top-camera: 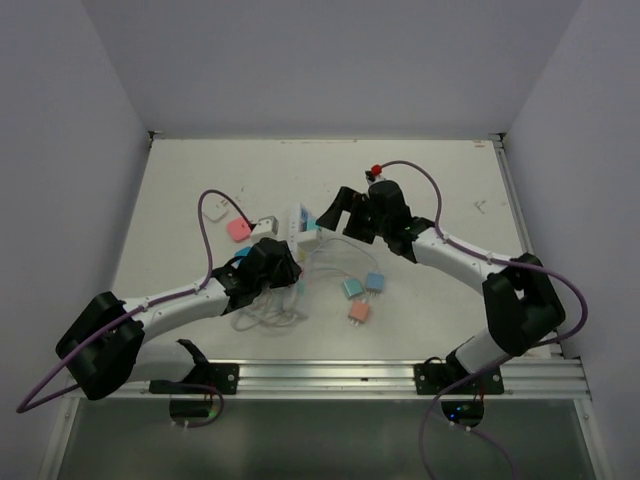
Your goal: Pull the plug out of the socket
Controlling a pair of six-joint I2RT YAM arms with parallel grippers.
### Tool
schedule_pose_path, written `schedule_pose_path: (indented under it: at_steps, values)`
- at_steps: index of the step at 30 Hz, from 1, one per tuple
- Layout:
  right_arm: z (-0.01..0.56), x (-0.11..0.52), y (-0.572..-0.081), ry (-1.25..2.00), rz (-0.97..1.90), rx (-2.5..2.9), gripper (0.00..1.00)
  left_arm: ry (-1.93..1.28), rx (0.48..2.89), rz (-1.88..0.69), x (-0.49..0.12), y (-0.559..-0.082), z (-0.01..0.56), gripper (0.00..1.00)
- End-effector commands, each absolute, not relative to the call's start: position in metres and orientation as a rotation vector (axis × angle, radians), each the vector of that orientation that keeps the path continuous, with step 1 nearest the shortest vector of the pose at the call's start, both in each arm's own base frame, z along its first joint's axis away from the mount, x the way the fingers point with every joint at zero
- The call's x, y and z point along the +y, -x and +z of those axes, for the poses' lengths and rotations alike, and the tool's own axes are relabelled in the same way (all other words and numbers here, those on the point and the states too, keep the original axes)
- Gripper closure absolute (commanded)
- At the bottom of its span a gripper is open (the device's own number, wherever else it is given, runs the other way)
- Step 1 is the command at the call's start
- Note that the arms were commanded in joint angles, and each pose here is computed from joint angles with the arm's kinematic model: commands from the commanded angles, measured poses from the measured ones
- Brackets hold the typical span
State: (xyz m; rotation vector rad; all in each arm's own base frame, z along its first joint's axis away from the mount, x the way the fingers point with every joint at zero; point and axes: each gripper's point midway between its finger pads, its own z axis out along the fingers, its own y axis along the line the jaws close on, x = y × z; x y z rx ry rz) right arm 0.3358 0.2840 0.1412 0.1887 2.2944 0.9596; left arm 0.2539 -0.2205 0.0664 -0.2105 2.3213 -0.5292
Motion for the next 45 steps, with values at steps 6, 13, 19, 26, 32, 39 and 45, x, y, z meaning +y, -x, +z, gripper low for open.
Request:
schedule_pose_path:
  at_steps: [6,13,19,26,32,39,45]
  values:
    - [0.148,0.322,-0.371,-0.236,1.000,2.210,0.01,0.177,2.327,-0.552,-0.224,-0.252,0.065,1.00]
    - [0.119,0.334,-0.349,-0.219,1.066,2.277,0.01,0.185,2.323,-0.546,-0.222,-0.252,0.065,1.00]
    - [0.107,0.345,-0.337,-0.205,1.147,2.311,0.03,0.185,2.329,-0.551,-0.223,-0.251,0.063,1.00]
    - [0.100,0.349,-0.336,-0.220,1.174,2.315,0.04,0.190,2.329,-0.553,-0.223,-0.251,0.063,1.00]
    - [0.094,0.352,-0.337,-0.244,1.202,2.313,0.25,0.197,2.329,-0.552,-0.221,-0.250,0.062,1.00]
    - [0.102,0.348,-0.333,-0.244,1.200,2.299,0.80,0.221,2.345,-0.500,-0.213,-0.247,0.057,1.00]
    - [0.116,0.341,-0.330,-0.248,1.193,2.288,1.00,0.328,2.397,-0.308,-0.184,-0.243,0.042,1.00]
